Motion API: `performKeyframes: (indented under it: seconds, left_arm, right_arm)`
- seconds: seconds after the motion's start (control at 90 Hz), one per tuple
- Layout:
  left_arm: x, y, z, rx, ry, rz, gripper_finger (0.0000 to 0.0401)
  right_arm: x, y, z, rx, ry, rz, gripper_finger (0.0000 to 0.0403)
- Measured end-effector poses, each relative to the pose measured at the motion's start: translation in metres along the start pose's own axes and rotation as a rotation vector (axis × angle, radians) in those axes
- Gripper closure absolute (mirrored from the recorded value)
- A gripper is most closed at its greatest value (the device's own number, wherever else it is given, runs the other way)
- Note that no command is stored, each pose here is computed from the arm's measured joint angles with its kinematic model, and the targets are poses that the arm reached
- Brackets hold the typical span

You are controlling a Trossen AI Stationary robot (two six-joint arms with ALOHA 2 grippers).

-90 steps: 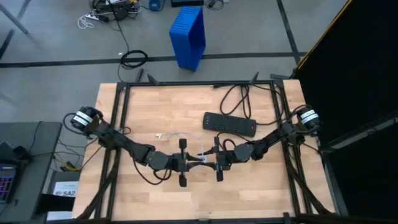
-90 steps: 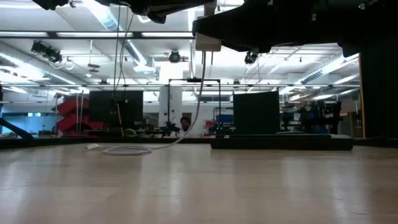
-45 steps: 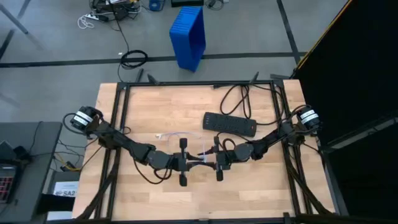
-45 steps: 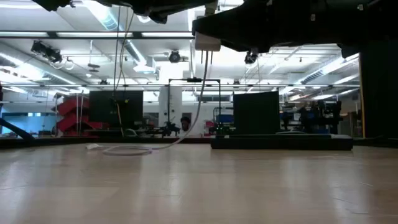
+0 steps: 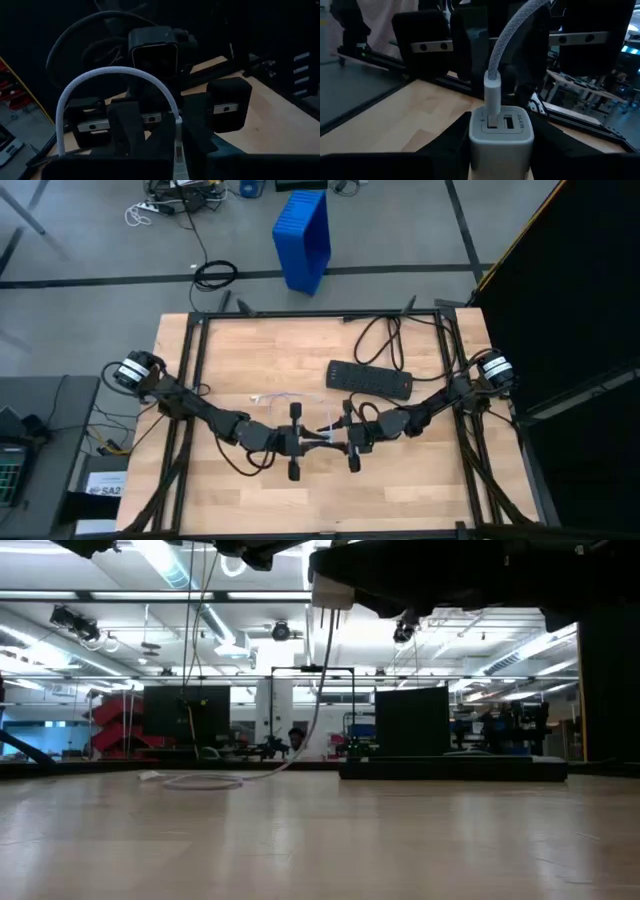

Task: Insert USB
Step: Insert the white charger cable into the white charger adapter

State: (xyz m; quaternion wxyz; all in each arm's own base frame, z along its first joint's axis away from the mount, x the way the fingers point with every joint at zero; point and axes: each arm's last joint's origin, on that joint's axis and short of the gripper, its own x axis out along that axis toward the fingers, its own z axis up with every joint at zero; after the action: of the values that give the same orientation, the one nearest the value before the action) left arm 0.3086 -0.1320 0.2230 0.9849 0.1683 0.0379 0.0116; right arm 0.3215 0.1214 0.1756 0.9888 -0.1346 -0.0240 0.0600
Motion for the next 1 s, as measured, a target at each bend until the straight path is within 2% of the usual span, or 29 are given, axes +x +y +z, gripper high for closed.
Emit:
performKeyframes:
  seconds: [0.411, 0.744, 1.0]
  left_arm:
    - [-0.004, -0.005, 0.004, 0.011, -0.026, 0.017, 0.0398]
    - [-0.034, 0.003, -0.033, -0.049, -0.16, 0.083, 0.0399]
    - [-0.038, 0.005, -0.034, -0.067, -0.189, 0.106, 0.04]
  right_arm:
    - [-0.002, 0.003, 0.009, 0.023, -0.083, 0.035, 0.0285]
    - [-0.002, 0.004, 0.014, 0.035, -0.131, 0.068, 0.0285]
    - [-0.001, 0.004, 0.012, 0.03, -0.109, 0.065, 0.0285]
